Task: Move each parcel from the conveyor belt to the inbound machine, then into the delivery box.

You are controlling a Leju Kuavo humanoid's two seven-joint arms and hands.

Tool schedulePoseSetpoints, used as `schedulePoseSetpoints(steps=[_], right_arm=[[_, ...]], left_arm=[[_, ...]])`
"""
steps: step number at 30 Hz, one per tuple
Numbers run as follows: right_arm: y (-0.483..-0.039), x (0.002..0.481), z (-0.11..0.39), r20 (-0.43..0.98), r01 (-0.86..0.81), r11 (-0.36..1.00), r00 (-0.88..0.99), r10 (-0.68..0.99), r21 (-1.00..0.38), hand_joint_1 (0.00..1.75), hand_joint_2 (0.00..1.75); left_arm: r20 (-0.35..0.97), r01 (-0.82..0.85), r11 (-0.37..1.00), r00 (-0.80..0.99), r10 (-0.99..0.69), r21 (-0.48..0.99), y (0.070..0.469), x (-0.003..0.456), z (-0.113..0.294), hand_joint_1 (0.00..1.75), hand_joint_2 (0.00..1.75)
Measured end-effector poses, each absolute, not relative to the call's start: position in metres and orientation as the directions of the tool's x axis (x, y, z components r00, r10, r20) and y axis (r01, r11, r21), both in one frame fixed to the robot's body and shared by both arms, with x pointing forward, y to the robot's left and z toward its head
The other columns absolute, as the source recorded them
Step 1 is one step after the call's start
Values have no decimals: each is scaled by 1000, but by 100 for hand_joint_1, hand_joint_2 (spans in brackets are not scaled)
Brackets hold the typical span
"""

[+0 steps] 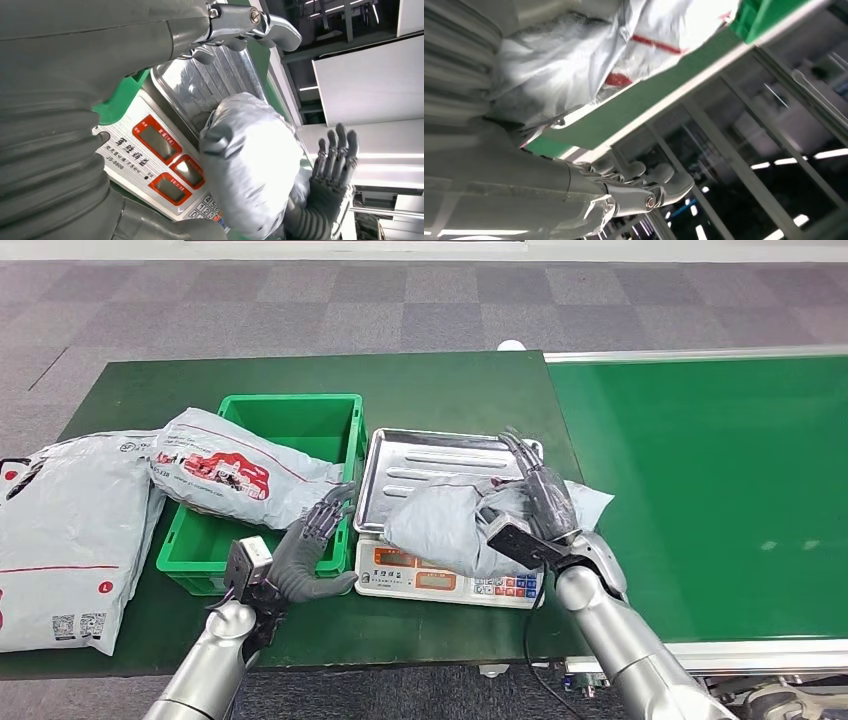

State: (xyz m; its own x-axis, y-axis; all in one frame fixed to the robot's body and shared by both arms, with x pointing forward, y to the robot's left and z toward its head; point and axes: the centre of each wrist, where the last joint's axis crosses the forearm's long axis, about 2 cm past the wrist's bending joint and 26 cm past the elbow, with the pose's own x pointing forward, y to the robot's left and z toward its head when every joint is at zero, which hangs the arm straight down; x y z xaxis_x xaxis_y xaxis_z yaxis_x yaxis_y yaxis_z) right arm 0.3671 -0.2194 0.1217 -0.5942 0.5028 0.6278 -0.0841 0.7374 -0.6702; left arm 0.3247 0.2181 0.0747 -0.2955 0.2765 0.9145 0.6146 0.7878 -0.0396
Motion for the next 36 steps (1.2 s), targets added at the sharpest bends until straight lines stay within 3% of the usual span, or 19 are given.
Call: schedulePoseSetpoints(steps=[11, 24, 36], right_arm=[[-230, 357, 131, 608, 81, 803, -610, 508, -590, 0, 175], [-237, 353, 135, 603, 127, 821, -617, 505, -557, 0, 175], [-276, 326, 141, 672, 167, 921, -639, 374, -353, 0, 175]], left_arm=[[914, 607, 794, -299, 273, -39, 219, 323, 74, 0, 175], [914, 606, 795, -301, 272, -37, 219, 323, 74, 0, 175], [896, 546, 835, -336, 290, -66, 231, 320, 77, 0, 175]])
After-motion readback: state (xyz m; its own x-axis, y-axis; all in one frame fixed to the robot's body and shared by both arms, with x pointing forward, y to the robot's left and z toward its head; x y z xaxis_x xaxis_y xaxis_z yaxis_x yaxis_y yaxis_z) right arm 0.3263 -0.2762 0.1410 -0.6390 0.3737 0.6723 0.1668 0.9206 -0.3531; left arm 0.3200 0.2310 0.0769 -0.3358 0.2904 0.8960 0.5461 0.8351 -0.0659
